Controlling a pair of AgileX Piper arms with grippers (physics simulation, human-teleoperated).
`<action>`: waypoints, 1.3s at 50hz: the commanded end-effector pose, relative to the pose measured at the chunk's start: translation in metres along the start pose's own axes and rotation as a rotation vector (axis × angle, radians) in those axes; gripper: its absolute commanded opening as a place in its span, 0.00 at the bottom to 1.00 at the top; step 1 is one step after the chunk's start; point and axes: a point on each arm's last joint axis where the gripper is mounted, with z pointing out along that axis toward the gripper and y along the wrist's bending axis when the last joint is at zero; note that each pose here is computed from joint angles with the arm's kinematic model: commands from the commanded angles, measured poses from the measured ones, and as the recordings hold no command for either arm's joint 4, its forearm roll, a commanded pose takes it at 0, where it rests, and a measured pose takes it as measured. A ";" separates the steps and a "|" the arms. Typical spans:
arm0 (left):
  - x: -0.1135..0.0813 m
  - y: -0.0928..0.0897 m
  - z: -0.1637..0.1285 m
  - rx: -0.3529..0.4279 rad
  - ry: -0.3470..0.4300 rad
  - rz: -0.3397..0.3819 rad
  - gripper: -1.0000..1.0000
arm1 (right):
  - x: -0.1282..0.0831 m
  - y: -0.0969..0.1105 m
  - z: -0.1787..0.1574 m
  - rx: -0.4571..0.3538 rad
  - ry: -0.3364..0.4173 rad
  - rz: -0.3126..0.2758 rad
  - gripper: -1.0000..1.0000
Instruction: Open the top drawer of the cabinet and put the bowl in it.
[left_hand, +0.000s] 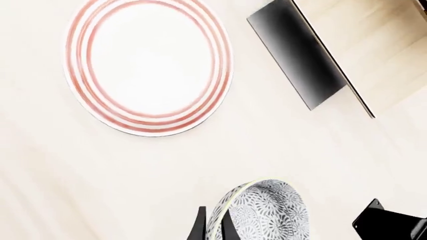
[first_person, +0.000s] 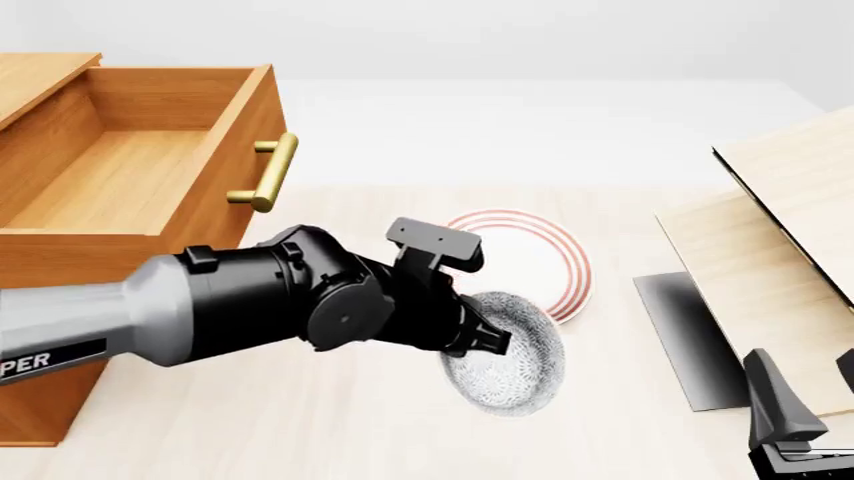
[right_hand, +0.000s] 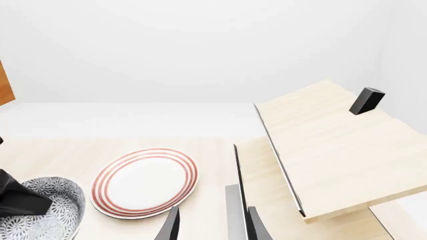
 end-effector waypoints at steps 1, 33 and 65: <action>-0.020 0.008 -0.010 -0.016 -0.027 -0.031 0.00 | 0.000 0.000 0.000 0.000 -0.001 0.000 1.00; -0.095 0.049 -0.055 -0.112 -0.124 -0.106 0.00 | 0.000 0.000 0.000 0.000 0.000 0.000 1.00; -0.147 0.088 -0.116 -0.199 -0.211 -0.201 0.00 | 0.000 0.000 0.000 0.000 0.000 0.000 1.00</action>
